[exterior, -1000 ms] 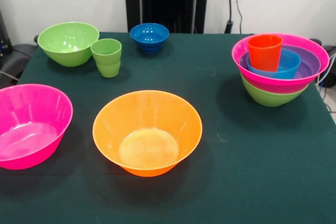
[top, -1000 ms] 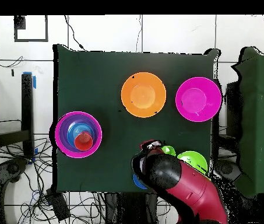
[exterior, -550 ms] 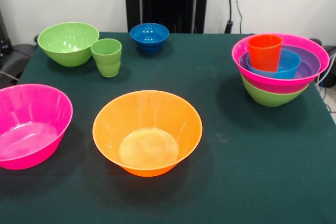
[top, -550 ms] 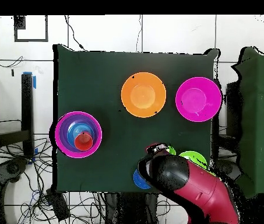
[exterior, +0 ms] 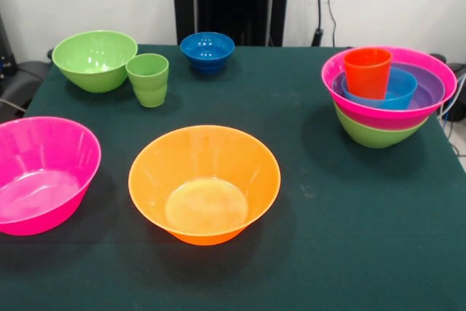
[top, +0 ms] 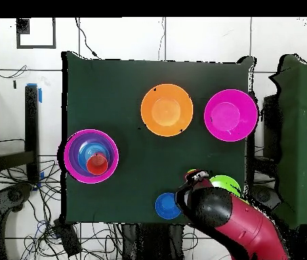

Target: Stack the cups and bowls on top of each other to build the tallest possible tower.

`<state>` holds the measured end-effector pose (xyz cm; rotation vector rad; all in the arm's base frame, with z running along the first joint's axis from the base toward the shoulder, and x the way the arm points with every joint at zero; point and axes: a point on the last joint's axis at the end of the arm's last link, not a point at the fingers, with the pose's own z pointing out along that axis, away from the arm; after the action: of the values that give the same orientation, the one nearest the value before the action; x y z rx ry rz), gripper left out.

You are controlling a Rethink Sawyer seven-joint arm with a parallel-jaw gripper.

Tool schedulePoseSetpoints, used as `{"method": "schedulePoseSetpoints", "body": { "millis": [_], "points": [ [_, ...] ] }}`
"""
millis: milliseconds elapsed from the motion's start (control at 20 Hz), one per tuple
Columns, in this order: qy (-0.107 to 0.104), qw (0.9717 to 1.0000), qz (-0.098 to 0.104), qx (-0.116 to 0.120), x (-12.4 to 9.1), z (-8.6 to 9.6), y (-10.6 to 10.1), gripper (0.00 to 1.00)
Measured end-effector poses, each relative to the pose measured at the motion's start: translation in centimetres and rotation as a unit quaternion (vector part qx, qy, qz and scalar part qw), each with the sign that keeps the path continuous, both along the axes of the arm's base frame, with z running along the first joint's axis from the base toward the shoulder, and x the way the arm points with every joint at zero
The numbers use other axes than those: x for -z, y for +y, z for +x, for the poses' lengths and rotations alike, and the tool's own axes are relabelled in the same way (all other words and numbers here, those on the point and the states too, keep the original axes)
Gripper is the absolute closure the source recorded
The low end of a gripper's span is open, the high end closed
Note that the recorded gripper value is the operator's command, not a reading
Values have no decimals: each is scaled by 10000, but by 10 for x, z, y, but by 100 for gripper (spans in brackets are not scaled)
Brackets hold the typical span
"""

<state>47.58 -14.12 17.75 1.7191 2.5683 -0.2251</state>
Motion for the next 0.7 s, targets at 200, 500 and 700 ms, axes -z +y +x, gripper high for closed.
{"method": "schedulePoseSetpoints", "body": {
  "millis": [200, 500, 700],
  "points": [
    [-156, 9996, -172, -143, 31, -6, -9, 0],
    [-202, 9990, -204, -357, 70, -13, -6, 0],
    [-139, 9988, -138, -459, 92, -19, 1, 0]
  ]
}}
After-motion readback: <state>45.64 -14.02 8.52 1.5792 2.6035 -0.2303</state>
